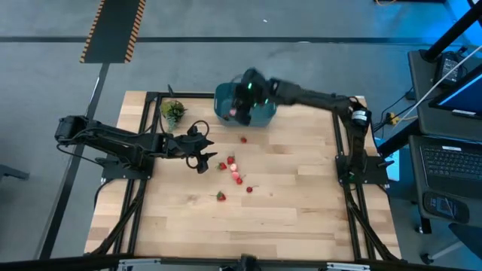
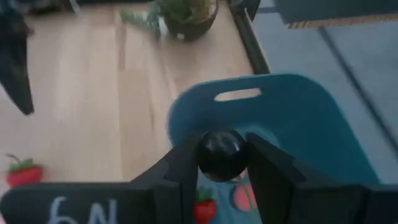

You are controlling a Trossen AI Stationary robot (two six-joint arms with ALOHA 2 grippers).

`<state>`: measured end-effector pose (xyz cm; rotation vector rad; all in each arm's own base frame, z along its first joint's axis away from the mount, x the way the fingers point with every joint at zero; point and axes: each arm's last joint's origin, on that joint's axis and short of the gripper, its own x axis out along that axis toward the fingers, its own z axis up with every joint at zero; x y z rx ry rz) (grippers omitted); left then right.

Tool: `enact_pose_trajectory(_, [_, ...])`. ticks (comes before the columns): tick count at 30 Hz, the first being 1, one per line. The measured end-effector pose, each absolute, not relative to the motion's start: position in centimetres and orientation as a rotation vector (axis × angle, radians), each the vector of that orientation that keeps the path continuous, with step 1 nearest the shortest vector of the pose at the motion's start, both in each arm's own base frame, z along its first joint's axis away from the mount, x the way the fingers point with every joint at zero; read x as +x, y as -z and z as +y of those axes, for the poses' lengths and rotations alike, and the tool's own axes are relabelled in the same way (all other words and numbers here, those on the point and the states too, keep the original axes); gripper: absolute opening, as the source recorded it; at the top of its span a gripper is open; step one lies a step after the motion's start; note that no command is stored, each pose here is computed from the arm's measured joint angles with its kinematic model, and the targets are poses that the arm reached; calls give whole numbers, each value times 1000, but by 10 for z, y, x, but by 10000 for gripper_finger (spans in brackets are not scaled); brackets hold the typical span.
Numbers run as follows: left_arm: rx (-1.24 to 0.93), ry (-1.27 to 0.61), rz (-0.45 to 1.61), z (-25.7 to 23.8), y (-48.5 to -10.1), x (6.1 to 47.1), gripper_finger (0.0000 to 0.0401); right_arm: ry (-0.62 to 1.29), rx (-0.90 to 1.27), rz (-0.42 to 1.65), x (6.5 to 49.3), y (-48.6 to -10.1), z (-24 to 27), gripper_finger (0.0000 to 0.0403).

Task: Pick and placing Produce into tupperware
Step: Put the black cherry into the blue bin

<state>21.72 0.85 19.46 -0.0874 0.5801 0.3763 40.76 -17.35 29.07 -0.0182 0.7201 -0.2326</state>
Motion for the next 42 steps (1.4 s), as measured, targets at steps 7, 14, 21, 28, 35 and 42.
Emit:
enact_pose_trajectory(7, [-88,-377,579,8,-195,217,204,141,381,626,377,-290,-231,119])
enact_pose_trajectory(14, [-88,-376,578,8,-195,217,204,143,438,651,377,-274,-243,118])
enact_pose_trajectory(21, [-88,-375,576,8,-195,217,204,263,397,760,396,-239,-237,118])
enact_pose_trajectory(28, [-88,-390,574,10,-195,217,204,291,411,856,417,-191,-245,119])
enact_pose_trajectory(35, [-88,-391,574,10,-195,217,205,304,445,907,435,-173,-251,119])
enact_pose_trajectory(42, [-85,-397,574,10,-195,217,205,371,413,993,445,-162,-247,119])
